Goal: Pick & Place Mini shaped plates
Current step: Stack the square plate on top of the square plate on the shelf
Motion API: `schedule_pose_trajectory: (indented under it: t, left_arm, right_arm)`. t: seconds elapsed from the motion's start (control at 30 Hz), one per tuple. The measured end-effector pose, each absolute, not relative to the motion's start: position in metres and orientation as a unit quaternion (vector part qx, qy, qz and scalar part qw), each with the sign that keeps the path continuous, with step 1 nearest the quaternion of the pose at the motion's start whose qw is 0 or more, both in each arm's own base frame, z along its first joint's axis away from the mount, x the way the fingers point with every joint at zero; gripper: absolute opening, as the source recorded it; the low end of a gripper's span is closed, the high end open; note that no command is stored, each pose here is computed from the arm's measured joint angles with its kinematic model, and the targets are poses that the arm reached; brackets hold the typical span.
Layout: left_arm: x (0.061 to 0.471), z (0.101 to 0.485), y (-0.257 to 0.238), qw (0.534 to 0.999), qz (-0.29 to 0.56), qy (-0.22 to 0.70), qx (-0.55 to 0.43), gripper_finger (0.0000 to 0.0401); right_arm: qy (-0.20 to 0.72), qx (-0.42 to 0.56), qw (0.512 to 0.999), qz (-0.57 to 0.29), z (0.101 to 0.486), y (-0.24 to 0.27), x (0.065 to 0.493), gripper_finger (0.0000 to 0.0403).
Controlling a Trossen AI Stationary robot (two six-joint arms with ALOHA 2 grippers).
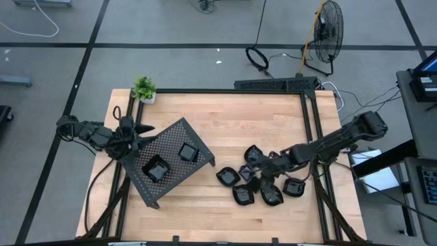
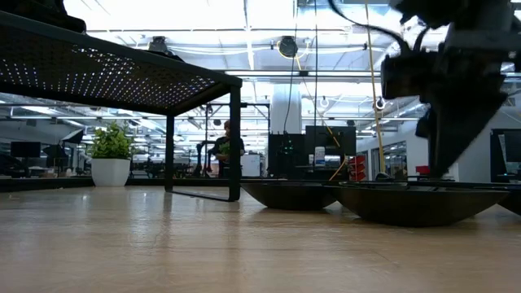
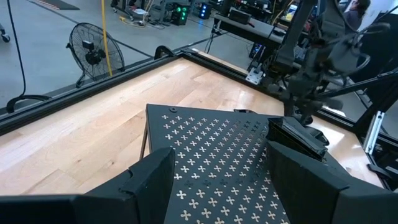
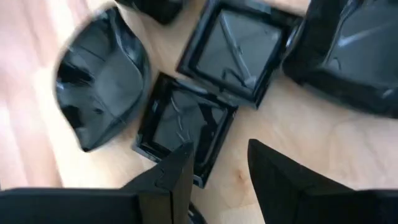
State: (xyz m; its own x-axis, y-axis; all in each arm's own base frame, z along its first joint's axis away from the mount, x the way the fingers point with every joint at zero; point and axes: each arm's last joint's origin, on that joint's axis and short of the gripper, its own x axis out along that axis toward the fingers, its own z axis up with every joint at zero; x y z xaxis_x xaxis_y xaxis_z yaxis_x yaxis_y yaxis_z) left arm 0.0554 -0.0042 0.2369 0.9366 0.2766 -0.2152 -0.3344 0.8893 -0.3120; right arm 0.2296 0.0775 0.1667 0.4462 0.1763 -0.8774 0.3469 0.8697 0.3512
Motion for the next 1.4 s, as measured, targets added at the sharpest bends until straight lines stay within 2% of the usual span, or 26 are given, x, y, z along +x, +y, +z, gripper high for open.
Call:
schedule_pose_trajectory:
  t: [0.2, 0.57, 0.83, 1.17, 1.4]
  left_arm:
    - [0.055, 0.237, -0.004, 0.968, 0.158, 0.083, -0.174, 0.0255]
    - [0.055, 0.237, -0.004, 0.968, 0.157, 0.083, -0.174, 0.0255]
    - [0.055, 0.237, -0.004, 0.968, 0.158, 0.083, -0.175, 0.0255]
    - [0.055, 0.237, -0.004, 0.968, 0.158, 0.083, -0.175, 0.0255]
    - [0.055, 0.237, -0.004, 0.968, 0.158, 0.083, -0.174, 0.0255]
  right_arm:
    - [0.552, 0.254, 0.793, -0.042, 0.151, 0.081, 0.235, 0.0142]
    - [0.534, 0.248, 0.806, -0.058, 0.146, 0.082, 0.242, 0.0139]
    - [0.533, 0.245, 0.807, -0.066, 0.144, 0.081, 0.242, 0.0103]
    - [0.558, 0.231, 0.792, -0.094, 0.128, 0.081, 0.244, 0.008]
    - [0.538, 0.235, 0.805, -0.089, 0.139, 0.08, 0.241, 0.0026]
